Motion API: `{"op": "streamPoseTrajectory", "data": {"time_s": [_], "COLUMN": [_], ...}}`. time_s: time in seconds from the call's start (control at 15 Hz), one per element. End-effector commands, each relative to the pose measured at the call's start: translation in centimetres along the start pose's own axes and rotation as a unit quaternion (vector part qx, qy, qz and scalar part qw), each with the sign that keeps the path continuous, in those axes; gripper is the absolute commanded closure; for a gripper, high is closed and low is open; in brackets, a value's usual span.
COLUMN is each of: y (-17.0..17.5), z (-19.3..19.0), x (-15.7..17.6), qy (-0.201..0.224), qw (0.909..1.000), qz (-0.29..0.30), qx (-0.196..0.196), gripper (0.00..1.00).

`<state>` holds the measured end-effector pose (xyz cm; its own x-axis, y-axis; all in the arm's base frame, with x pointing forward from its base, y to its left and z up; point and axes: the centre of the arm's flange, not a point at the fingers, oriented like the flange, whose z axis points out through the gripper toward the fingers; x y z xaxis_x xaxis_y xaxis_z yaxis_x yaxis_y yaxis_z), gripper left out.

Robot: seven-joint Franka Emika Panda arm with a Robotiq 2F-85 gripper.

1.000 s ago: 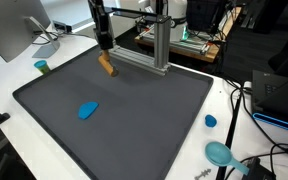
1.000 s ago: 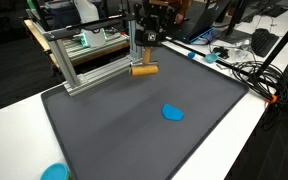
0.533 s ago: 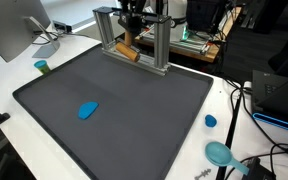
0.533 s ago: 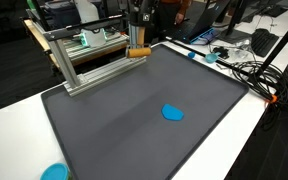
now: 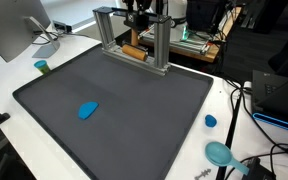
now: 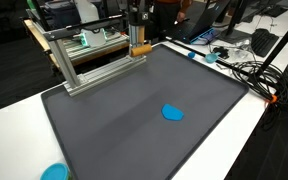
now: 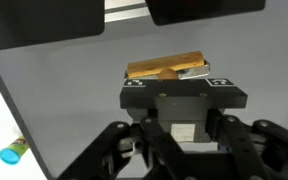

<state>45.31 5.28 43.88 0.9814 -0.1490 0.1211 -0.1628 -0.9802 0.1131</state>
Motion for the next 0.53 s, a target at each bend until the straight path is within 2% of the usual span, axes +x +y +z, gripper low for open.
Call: {"op": "streamPoseTrajectory", "data": {"time_s": [0.0, 0.27, 0.47], "y": [2.3, 3.6, 4.6], "z": [-1.6, -1.7, -1.6], "x": [-3.2, -5.7, -6.6], "qy": [-0.012, -0.022, -0.012], "qw": [0.9987, 0.9997, 0.9995], "qz": [-0.044, -0.009, 0.027], "qx": [0.024, -0.003, -0.008], "gripper": [0.78, 0.78, 0.78]}}
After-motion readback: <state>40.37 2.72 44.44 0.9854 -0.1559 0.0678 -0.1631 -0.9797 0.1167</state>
